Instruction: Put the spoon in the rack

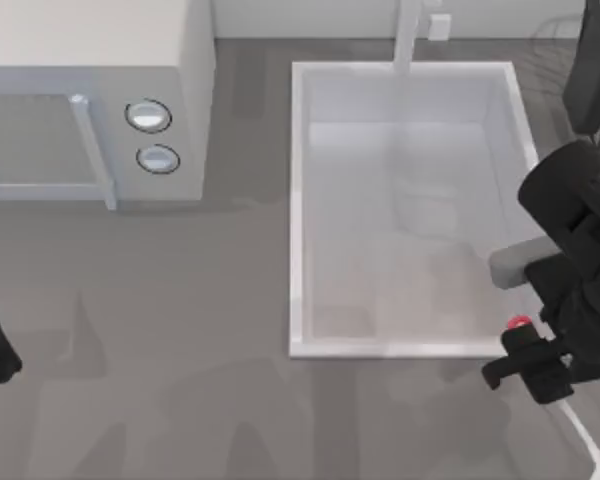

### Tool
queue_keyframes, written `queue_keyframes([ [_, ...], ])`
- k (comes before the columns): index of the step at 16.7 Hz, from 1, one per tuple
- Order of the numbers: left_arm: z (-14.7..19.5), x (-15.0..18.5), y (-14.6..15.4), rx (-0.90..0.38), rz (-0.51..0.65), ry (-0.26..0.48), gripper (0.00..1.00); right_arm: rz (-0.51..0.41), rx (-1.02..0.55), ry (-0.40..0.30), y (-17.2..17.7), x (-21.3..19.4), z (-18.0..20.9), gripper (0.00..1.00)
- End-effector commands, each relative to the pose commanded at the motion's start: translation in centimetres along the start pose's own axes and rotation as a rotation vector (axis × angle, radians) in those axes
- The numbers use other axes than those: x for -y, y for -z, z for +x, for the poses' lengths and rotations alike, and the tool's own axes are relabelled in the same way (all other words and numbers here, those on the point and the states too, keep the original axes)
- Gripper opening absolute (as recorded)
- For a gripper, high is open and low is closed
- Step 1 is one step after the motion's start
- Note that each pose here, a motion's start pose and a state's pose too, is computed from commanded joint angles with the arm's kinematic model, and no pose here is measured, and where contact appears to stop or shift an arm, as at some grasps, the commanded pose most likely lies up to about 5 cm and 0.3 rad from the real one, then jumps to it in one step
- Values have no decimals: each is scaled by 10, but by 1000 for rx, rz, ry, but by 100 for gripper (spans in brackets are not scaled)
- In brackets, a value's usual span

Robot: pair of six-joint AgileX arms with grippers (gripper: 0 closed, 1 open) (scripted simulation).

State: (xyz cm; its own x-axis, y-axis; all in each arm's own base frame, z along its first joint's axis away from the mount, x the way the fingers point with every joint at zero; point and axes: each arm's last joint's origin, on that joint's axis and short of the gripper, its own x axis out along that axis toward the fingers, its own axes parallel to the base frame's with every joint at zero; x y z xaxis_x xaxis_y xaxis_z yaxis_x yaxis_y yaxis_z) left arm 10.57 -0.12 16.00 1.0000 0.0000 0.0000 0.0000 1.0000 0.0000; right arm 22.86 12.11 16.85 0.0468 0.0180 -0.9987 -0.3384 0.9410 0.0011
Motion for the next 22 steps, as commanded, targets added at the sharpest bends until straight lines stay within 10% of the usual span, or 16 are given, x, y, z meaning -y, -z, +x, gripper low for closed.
queue_keyframes([
  [9,0,0,0,0,0,0,100,-1,-20,3,12,3,-137,0],
  [22,0,0,0,0,0,0,100,151,233,-112,7,46,-156,0],
])
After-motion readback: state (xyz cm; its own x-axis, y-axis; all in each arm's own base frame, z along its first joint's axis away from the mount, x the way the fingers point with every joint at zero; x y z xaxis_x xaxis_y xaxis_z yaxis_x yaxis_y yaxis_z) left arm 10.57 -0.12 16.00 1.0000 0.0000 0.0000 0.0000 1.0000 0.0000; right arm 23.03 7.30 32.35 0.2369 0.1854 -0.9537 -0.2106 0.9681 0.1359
